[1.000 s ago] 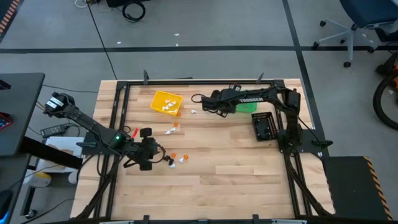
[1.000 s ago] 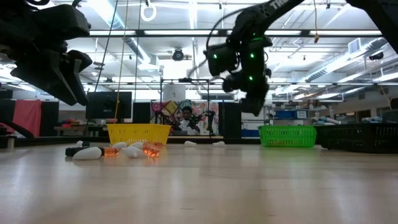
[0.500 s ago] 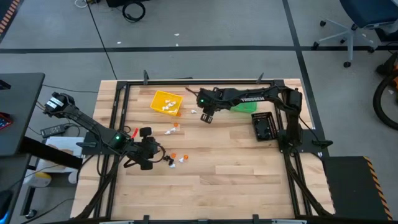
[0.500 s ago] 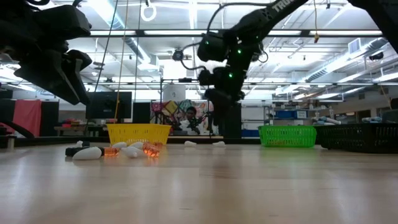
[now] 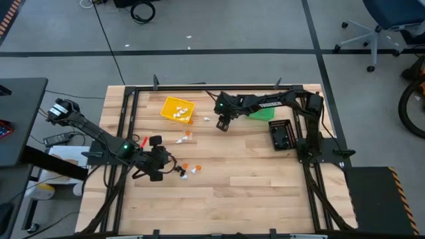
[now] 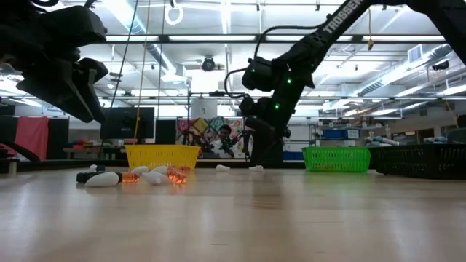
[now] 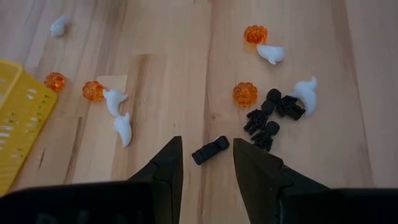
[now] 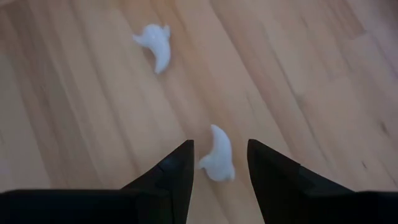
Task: Sort Halloween decoration
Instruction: Put the white ghost toy into the yellow bin
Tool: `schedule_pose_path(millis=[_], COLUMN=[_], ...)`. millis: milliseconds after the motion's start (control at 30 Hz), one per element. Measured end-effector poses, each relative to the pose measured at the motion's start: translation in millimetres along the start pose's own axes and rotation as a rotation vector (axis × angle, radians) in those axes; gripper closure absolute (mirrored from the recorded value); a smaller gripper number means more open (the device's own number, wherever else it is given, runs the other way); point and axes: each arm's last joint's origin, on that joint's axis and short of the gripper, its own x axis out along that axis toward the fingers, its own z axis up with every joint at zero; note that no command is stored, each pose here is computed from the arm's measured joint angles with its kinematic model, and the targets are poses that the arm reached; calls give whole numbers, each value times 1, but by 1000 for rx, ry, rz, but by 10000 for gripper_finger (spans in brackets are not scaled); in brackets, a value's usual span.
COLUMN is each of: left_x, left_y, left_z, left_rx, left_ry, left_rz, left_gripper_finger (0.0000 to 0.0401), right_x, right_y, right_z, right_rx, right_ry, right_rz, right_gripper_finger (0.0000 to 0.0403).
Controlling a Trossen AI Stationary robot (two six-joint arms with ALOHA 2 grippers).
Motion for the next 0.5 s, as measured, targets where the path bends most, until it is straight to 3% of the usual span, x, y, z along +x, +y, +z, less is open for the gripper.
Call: schedule_pose_path(millis=[500], left_x=[1], left_y=[2], left_z=[1], left_rx=[0], left_ry=[2], left_rz=[8], left_gripper_finger=[284], right_x=[15], right_y=[0], right_z=[-21], right_rx=[-11], right_ry=[-57], right_rz=[29], right_gripper_finger=[249])
